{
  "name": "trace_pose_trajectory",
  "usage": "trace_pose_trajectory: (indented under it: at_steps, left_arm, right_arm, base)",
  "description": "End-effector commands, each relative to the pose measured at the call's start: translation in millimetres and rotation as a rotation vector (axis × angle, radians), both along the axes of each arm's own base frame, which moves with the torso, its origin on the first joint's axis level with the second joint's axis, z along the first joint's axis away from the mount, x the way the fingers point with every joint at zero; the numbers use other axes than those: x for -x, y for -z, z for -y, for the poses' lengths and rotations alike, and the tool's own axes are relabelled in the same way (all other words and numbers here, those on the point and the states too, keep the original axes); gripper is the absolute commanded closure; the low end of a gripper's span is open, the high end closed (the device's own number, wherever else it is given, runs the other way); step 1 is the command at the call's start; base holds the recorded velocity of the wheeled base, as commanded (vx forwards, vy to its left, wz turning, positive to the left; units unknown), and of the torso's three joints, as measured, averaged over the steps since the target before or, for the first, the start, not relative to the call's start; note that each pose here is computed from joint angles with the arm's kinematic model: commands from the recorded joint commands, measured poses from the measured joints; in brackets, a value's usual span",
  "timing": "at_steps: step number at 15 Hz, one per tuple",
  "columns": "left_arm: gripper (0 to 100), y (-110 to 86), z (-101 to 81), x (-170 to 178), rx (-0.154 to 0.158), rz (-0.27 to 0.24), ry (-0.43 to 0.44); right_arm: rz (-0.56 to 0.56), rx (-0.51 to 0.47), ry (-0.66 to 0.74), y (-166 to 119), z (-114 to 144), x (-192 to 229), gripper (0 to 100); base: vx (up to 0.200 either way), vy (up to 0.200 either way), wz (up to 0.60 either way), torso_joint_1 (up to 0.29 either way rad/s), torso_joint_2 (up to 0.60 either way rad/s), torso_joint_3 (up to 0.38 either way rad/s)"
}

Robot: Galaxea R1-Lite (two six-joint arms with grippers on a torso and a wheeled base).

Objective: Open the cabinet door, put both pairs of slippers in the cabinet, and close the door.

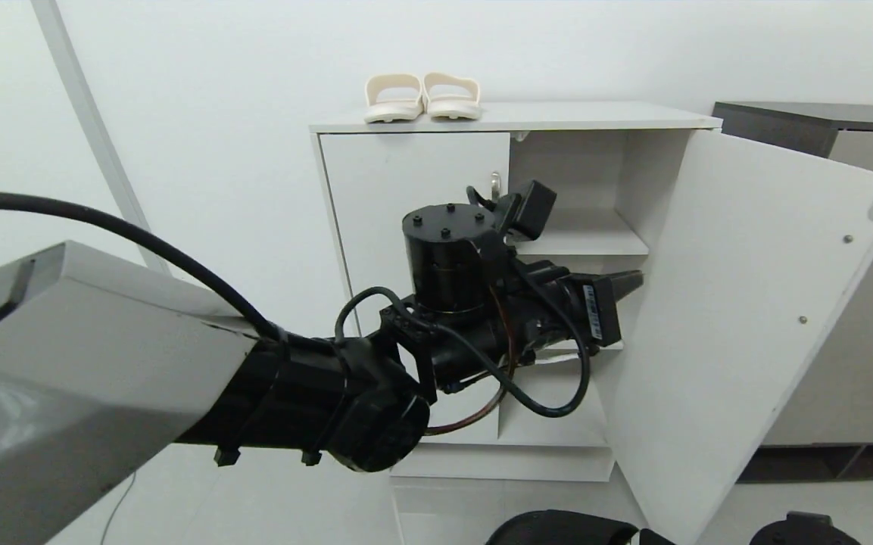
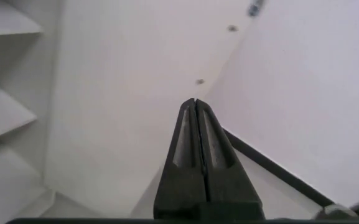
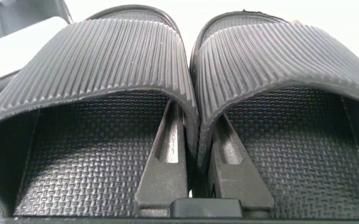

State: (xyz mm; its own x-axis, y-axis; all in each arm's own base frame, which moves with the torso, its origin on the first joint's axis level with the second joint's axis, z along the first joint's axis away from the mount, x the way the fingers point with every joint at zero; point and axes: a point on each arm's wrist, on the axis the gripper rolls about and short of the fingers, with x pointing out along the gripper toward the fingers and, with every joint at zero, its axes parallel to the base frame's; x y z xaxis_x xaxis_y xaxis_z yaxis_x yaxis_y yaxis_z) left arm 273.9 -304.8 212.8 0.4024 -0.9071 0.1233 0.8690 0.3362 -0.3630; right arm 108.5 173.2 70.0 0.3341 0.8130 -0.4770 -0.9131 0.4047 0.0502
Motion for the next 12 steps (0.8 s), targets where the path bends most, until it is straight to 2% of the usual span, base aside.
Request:
trace_pose_trajectory:
  at_steps: [1,2,4,5,6,7,8,9,11,12]
  left_arm:
    - [100,-20.9,-32.0,-4.7,0.012,0.011,-0.066]
    - [100,-35.3,-58.7,-2.1,-0.022,-0.015,-0.114]
    - [100,-66.7,-114.9,11.4,-0.078,-0.008,-0.228]
    - [100,-76.9,-143.3,24.3,-0.116,0.032,-0.329]
    - [100,-84.5,-170.9,44.1,-0.158,0.086,-0.469]
    - [100,-85.2,-180.4,53.6,-0.174,0.098,-0.524]
    - [100,-81.8,-206.4,91.3,-0.208,0.098,-0.681]
    - [100,-73.2,-223.0,117.5,-0.232,0.087,-0.775]
    - [100,-59.5,-265.5,166.2,-0.240,0.084,-0.974]
    - [100,-51.0,-281.1,182.7,-0.259,0.061,-1.065]
  right_arm:
    - [0.013,-0.028,0.064,-2.7,-3.7,-16.2,100]
    - [0.010,-0.034,0.121,-0.2,-5.6,-31.4,100]
    - [0.049,-0.058,0.290,2.0,-15.0,-59.2,100]
    - [0.085,-0.093,0.418,0.0,-24.3,-73.7,100]
    - [0.118,-0.155,0.550,-4.9,-35.5,-91.4,100]
    - [0.130,-0.171,0.596,-6.0,-38.9,-99.3,100]
    - [0.184,-0.189,0.738,-8.1,-43.4,-124.3,100]
    - [0.215,-0.198,0.817,-8.9,-44.2,-139.9,100]
    - [0.258,-0.202,0.944,-8.7,-44.2,-162.4,100]
    - [0.268,-0.196,0.979,-7.5,-42.8,-167.3,100]
  base:
    - [0.000,0.000,0.00,0.000,0.00,0.000]
    - [0.000,0.000,0.00,0.000,0.00,0.000]
    - [0.000,0.000,0.00,0.000,0.00,0.000]
    - [0.000,0.000,0.00,0.000,0.00,0.000]
    - [0.000,0.000,0.00,0.000,0.00,0.000]
    - [0.000,0.000,0.00,0.000,0.00,0.000]
    - [0.000,0.000,0.00,0.000,0.00,0.000]
    - [0.000,0.000,0.00,0.000,0.00,0.000]
    - [0.000,0.000,0.00,0.000,0.00,0.000]
    - [0.000,0.000,0.00,0.000,0.00,0.000]
